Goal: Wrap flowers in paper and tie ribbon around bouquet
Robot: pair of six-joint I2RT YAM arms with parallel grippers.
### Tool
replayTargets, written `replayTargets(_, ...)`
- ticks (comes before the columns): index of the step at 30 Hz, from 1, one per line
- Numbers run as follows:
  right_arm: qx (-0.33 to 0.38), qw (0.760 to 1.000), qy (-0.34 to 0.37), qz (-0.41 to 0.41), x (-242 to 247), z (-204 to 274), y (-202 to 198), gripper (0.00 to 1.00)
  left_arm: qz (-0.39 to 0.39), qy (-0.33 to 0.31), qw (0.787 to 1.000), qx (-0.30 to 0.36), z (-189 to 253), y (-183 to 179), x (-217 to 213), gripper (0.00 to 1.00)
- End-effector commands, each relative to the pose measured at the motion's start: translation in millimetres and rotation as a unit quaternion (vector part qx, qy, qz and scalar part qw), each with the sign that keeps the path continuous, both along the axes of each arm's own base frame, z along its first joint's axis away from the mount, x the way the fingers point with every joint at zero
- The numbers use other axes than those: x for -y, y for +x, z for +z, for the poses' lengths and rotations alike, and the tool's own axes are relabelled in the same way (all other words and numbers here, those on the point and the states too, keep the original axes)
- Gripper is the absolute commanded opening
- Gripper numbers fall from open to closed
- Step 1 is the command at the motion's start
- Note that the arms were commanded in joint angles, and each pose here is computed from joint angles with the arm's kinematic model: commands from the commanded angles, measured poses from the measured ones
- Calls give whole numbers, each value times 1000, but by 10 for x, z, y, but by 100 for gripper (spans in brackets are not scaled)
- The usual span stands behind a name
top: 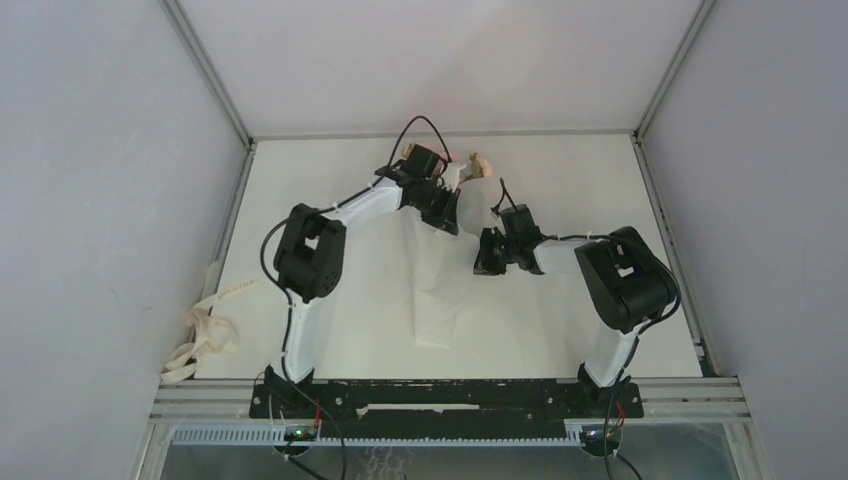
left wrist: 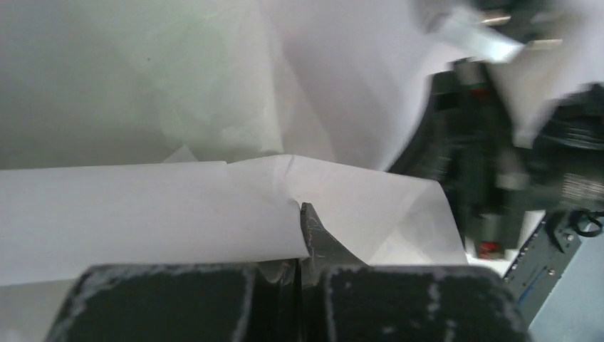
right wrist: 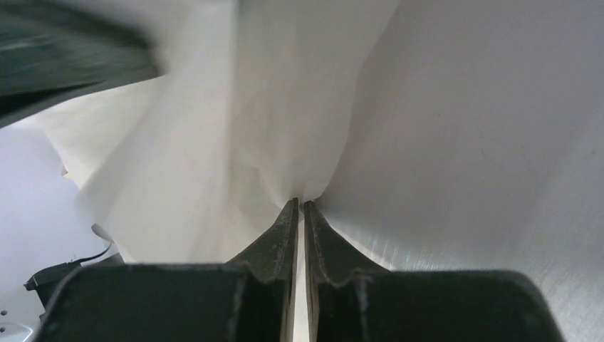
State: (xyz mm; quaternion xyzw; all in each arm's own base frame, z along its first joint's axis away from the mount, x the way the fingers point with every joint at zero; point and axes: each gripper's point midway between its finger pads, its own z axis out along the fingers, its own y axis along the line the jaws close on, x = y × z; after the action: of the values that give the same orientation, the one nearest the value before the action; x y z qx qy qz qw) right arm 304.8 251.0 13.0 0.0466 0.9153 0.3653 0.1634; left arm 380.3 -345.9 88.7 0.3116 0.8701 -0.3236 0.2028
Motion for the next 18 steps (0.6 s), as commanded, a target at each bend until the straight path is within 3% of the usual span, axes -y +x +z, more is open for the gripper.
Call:
replayTargets(1, 35, 999, -8, -11, 18, 224, 59, 15, -1, 21, 1000, -3, -262, 117, 39, 0)
replayTargets(5, 46, 997, -44, -44, 203, 340, 16, 20, 4, 39, 999, -2, -427, 174, 3, 0)
replayTargets(10, 87, 985, -118, -96, 568, 573, 31, 33, 3, 44, 999, 5, -429, 191, -7, 0)
replayTargets(14, 129, 987, -77, -50, 379, 836, -11, 55, 4, 44, 999, 9, -401, 201, -9, 0)
replayTargets(18, 91, 994, -51, -25, 244, 660, -63, 67, 5, 46, 999, 10, -398, 200, -20, 0)
